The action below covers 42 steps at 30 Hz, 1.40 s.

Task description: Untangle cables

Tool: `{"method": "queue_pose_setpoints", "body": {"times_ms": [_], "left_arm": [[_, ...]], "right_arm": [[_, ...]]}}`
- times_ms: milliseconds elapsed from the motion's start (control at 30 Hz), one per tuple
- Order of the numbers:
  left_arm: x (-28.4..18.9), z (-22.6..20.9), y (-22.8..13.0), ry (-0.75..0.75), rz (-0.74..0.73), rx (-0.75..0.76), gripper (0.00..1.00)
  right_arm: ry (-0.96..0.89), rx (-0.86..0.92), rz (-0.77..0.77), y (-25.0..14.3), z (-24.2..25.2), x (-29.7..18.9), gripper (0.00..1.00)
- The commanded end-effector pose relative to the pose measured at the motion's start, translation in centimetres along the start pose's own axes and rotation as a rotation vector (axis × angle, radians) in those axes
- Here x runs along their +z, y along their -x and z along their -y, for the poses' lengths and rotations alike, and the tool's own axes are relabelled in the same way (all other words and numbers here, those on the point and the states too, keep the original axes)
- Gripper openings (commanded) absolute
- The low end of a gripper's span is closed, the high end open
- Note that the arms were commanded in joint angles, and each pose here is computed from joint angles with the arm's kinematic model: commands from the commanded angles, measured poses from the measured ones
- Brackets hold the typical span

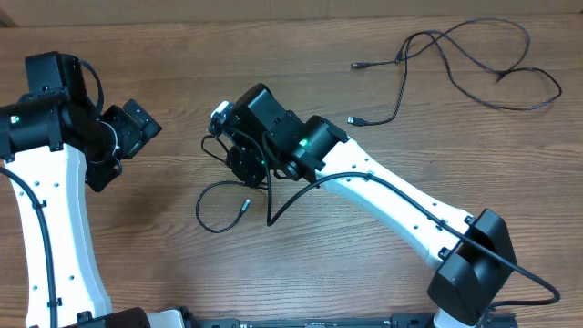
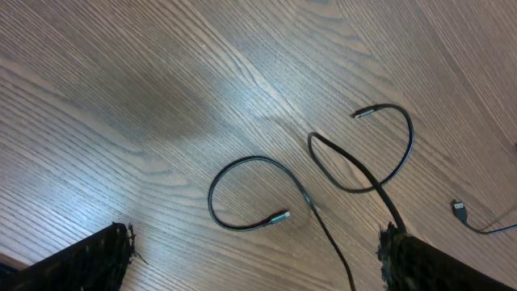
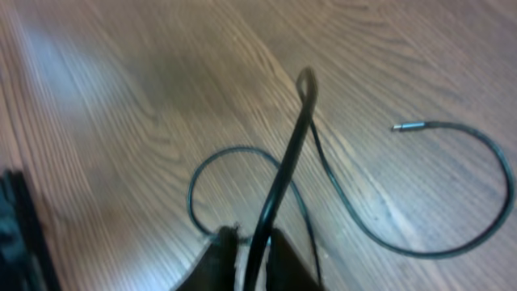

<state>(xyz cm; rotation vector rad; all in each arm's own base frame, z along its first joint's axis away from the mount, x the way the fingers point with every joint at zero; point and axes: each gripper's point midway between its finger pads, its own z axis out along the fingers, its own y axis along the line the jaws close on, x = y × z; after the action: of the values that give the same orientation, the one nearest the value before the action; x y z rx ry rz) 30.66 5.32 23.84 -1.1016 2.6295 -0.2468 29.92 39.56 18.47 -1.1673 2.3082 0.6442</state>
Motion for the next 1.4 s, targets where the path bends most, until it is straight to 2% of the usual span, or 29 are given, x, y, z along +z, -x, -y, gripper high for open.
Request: {"method": "queue_pose_setpoints", "body": {"times_ms": [0,67,200,233,267,300,400,633,700,767,900,1033,1133,1367], "left_arm": [[0.0,0.0,0.1,0.000,0.001,0.019,1.00],[0.0,0.0,0.1,0.000,0.001,0.019,1.00],[0.0,0.0,0.1,0.002,-0.001,0.018,1.00],[0.0,0.0,0.0,0.002,-0.003,0.018,1.00],[0.0,0.0,0.0,0.003,-0.004,0.018,1.00],[0.0,0.0,0.0,0.003,-0.004,0.018,1.00],[0.0,0.0,0.0,0.002,-0.003,0.018,1.00],[0.0,0.4,-0.4,-0.022,-0.027,0.021,1.00],[0.0,0.7,-0.6,-0.044,-0.039,0.039,1.00],[0.0,0.7,-0.7,-0.046,-0.043,0.054,1.00],[0.0,0.6,-1.1,-0.038,-0.056,0.061,1.00],[0.0,1.0,-1.4,-0.041,-0.061,0.078,1.00],[0.1,1.9,-2.1,-0.049,-0.069,0.141,1.00],[0.3,3.9,-3.5,-0.073,-0.075,0.257,1.00]], "right_arm": [[-0.015,0.111,0.031,1.0,0.4,0.1,0.09],[-0.015,0.117,0.034,1.0,0.4,0.1,0.04],[-0.018,0.131,0.035,1.0,0.4,0.1,0.05],[-0.018,0.131,0.034,1.0,0.4,0.1,0.18],[-0.018,0.131,0.034,1.0,0.4,0.1,0.35],[-0.018,0.131,0.033,1.0,0.4,0.1,0.42],[-0.019,0.134,0.020,0.7,0.5,0.4,0.45],[-0.024,0.159,-0.085,-2.0,1.1,3.2,0.41],[-0.024,0.161,-0.091,-2.1,1.1,3.5,0.26],[-0.023,0.157,-0.073,-1.7,1.1,3.3,0.06],[-0.029,0.165,0.008,0.5,1.0,1.7,0.04],[-0.139,0.294,0.158,4.3,2.6,-3.0,0.04],[-0.220,0.405,0.328,7.6,4.1,-9.2,0.04],[-0.376,0.539,0.583,8.9,7.0,-20.8,0.04]]}}
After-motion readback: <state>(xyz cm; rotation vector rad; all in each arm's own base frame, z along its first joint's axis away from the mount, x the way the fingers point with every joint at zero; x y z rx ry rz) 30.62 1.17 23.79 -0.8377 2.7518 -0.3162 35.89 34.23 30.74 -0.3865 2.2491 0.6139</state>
